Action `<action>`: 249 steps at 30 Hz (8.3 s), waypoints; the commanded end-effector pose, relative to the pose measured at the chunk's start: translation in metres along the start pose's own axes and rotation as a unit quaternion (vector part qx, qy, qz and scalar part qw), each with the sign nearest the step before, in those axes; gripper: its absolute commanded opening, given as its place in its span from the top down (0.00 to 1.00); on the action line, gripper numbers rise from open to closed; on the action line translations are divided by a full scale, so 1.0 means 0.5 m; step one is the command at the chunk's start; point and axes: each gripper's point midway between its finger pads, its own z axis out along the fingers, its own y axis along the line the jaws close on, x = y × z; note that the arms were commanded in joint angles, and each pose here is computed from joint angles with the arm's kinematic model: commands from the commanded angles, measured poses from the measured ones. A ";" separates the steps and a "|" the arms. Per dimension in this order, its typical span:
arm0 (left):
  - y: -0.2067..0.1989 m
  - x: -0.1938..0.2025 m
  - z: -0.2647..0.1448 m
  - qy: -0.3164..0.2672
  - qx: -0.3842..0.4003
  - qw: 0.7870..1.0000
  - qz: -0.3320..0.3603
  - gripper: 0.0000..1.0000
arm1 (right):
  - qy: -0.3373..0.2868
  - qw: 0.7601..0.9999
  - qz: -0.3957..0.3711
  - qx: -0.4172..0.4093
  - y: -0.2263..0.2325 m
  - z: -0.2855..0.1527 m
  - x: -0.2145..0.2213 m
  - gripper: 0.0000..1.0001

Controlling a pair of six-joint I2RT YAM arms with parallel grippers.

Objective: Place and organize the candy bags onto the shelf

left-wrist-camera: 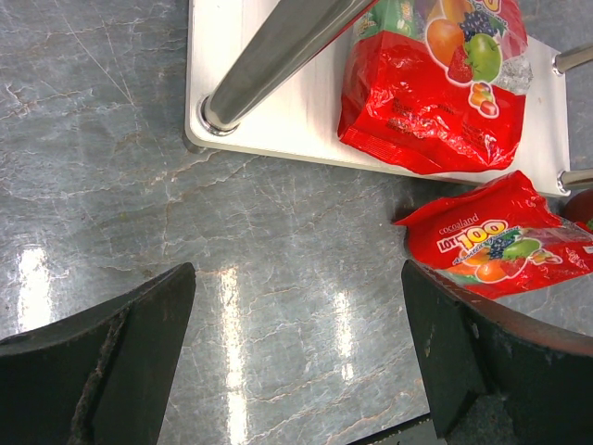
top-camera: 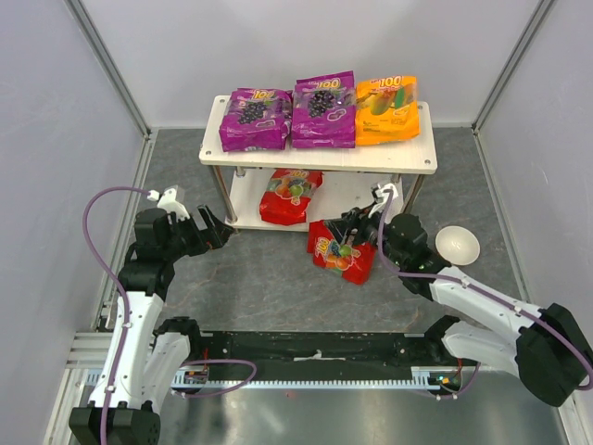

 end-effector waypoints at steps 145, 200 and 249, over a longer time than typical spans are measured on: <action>-0.022 -0.017 0.003 -0.010 0.026 1.000 -0.005 0.01 | -0.124 0.978 0.101 0.132 -0.141 0.137 -0.131 0.25; -0.023 -0.016 0.004 -0.009 0.029 1.000 -0.005 0.01 | -0.136 0.931 0.269 0.206 -0.200 -0.049 0.006 0.16; -0.021 -0.016 0.006 -0.007 0.027 1.000 -0.006 0.01 | 0.100 0.985 0.036 0.134 -0.216 0.068 0.063 1.00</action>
